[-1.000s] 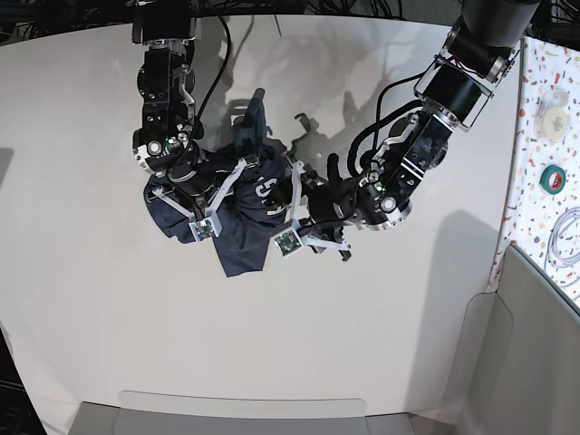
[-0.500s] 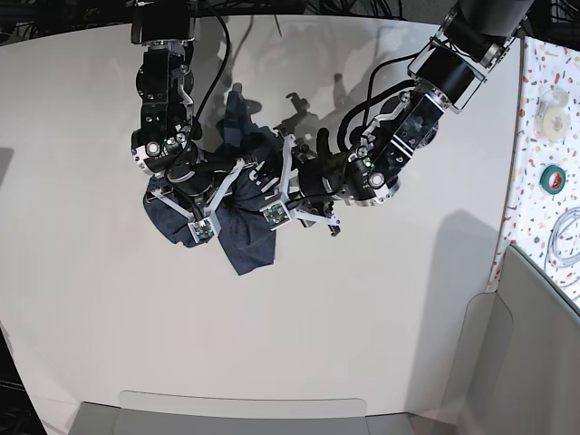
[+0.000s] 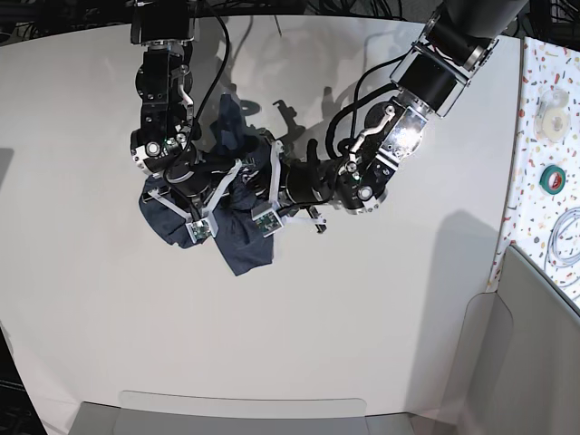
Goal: Layout the t-shirt on the table in an organized manner, then fold the t-shirt properly
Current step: 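Lift the shirt with both grippers and shake it loose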
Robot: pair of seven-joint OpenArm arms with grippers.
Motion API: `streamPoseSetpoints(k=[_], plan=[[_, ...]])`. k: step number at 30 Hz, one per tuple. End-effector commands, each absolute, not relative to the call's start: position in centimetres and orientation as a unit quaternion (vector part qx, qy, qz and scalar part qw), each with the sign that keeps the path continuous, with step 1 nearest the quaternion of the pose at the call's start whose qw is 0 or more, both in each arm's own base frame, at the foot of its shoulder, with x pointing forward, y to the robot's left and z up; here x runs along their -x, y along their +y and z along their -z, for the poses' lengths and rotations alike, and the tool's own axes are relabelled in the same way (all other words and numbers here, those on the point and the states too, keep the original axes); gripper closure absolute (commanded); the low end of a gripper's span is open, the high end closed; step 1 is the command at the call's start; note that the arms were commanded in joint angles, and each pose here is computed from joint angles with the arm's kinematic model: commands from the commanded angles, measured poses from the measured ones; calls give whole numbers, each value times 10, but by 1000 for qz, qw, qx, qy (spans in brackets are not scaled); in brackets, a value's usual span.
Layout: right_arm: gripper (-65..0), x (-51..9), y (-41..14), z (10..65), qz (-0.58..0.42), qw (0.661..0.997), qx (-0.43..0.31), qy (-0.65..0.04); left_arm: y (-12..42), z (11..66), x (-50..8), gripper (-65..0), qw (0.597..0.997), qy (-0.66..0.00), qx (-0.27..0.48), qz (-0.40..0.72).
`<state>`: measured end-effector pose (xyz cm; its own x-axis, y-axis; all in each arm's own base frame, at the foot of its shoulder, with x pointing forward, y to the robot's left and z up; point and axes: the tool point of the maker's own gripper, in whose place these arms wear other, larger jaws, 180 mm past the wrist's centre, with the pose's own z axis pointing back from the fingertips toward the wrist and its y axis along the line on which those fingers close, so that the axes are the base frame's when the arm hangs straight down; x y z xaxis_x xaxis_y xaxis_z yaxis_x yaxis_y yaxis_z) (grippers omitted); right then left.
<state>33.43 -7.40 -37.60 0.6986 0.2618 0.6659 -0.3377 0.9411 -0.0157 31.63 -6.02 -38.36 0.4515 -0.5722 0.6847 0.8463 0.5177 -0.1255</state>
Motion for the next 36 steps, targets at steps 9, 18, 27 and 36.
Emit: streamPoseSetpoints(k=[9, 18, 27, 36], plan=[[-289, -350, -72, 320, -158, 892, -45, -421, -41, 391, -325, 0, 838, -298, 214, 405], [-451, -377, -77, 326, -121, 899, -77, -413, -41, 392, -325, 0, 837, -299, 214, 405], [-450, -395, -64, 348, -82, 905, -177, -378, -41, 392, -325, 0, 837, -299, 214, 405], [-22, -397, -58, 342, -74, 897, -206, -385, -31, 395, -326, 0, 841, -296, 205, 405]])
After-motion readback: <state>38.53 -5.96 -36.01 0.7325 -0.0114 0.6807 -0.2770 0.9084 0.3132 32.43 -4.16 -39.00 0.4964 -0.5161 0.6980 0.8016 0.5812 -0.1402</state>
